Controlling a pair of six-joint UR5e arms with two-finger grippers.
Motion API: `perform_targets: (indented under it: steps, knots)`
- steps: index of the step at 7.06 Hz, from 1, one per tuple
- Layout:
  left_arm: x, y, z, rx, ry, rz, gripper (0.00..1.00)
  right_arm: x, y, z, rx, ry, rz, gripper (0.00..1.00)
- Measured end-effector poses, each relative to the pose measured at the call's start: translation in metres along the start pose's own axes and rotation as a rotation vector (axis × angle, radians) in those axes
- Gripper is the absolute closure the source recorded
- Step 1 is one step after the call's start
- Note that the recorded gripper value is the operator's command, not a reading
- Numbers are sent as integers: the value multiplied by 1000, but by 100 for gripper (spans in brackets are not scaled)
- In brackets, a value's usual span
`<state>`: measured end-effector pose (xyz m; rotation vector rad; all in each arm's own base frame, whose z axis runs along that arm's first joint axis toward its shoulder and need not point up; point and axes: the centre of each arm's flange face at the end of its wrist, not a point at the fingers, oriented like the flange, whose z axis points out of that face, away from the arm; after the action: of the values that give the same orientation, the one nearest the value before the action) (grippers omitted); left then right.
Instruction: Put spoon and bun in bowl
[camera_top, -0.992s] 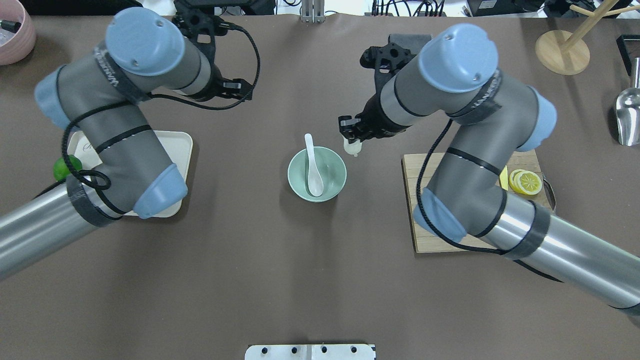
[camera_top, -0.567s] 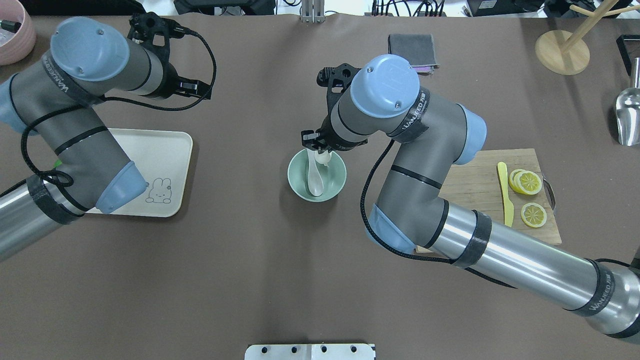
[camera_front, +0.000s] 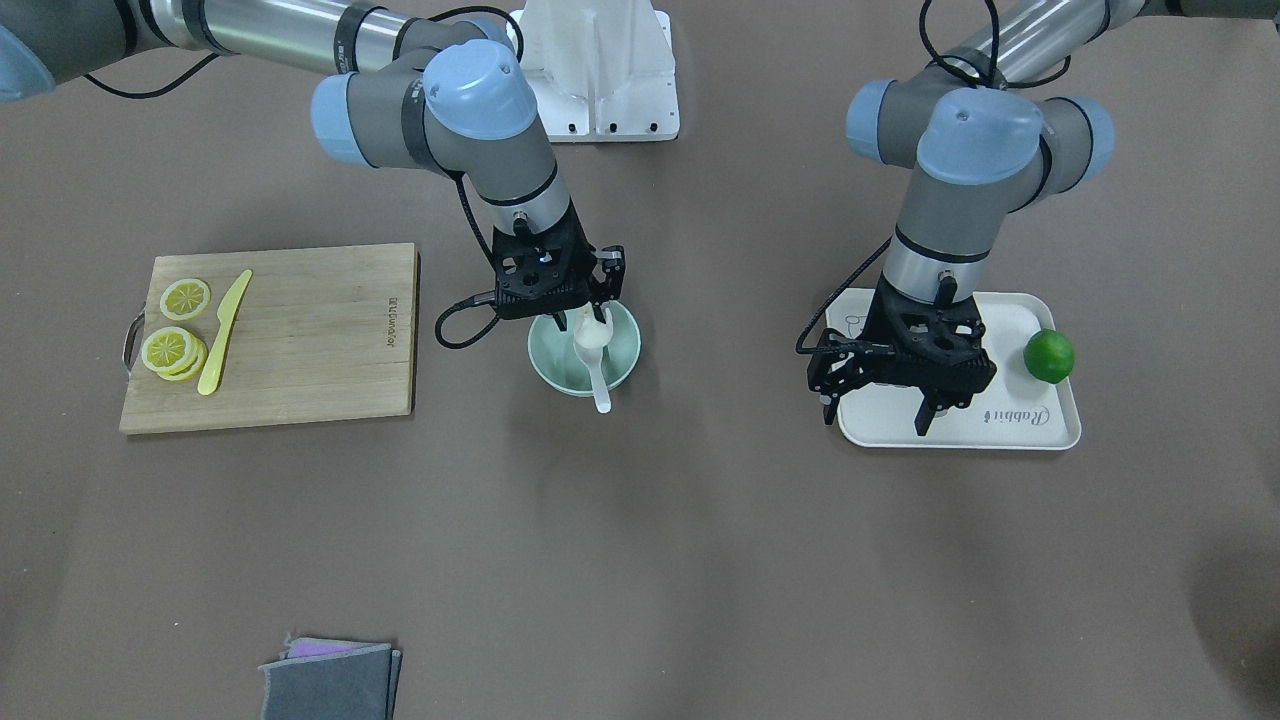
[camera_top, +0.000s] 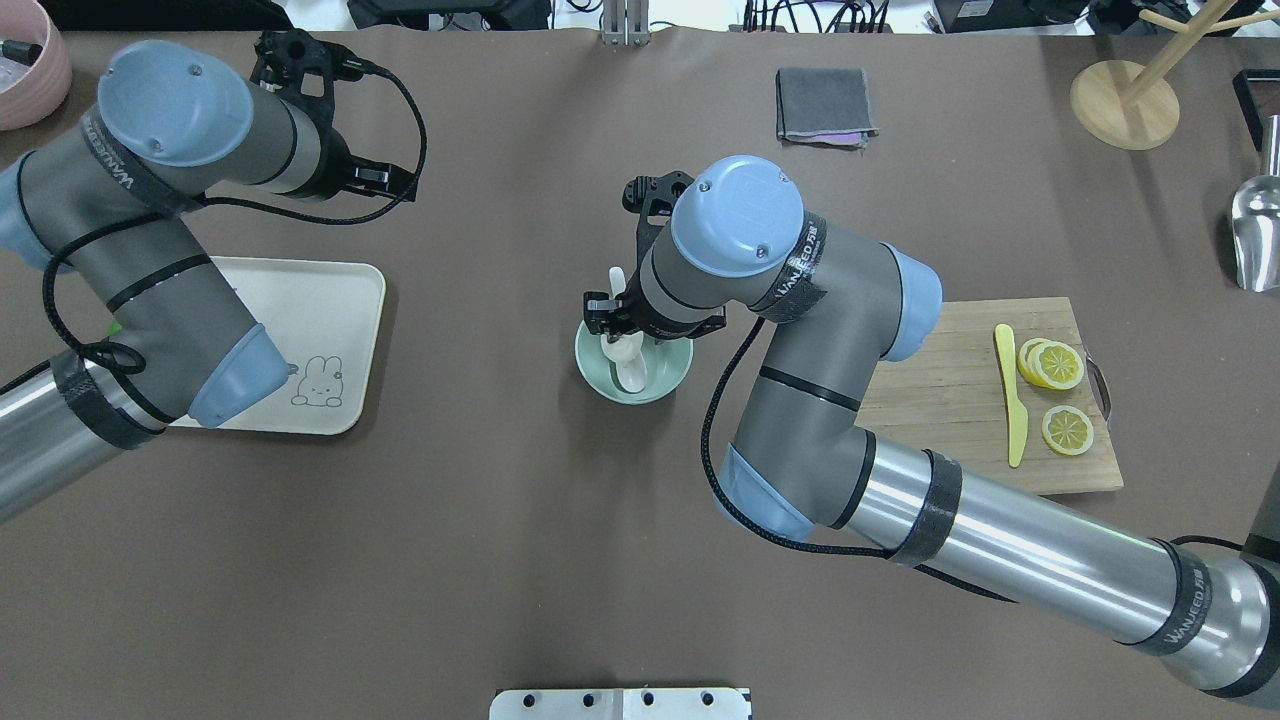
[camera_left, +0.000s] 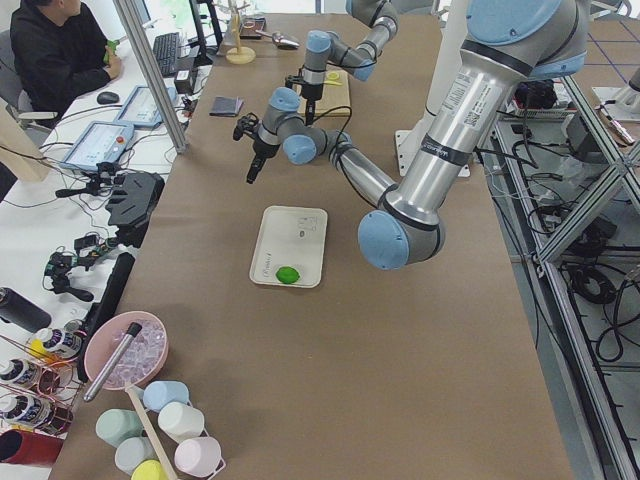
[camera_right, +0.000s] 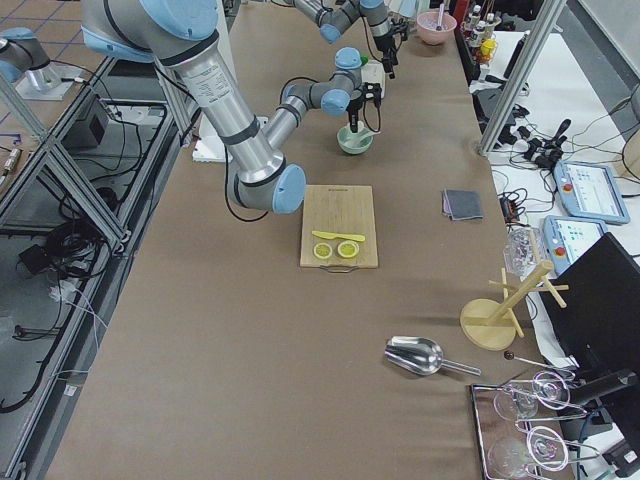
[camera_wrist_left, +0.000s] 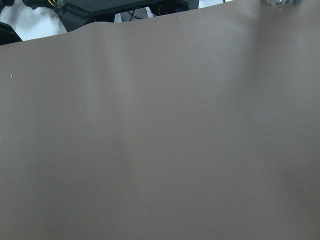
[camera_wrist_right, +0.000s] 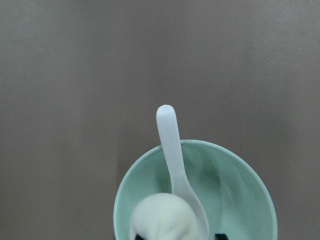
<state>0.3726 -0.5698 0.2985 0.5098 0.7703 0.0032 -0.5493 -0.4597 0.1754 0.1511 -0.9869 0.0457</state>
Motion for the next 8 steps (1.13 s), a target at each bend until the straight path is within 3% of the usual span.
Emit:
perform_targets:
  steps: [2,4,6,8]
  knots:
    - [-1,0,6,17,22,5,2,5,-12,-24,-7,75,10,0]
    - [-3,0,15,33,40,10,2,27,-35,-54,-2,148,-36,0]
    - [-7,-3,14,45,43,7,2,118,-33,-82,7,220,-136,0]
    - [-30,-1,14,73,2,-4,2,226,-27,-97,31,340,-124,0]
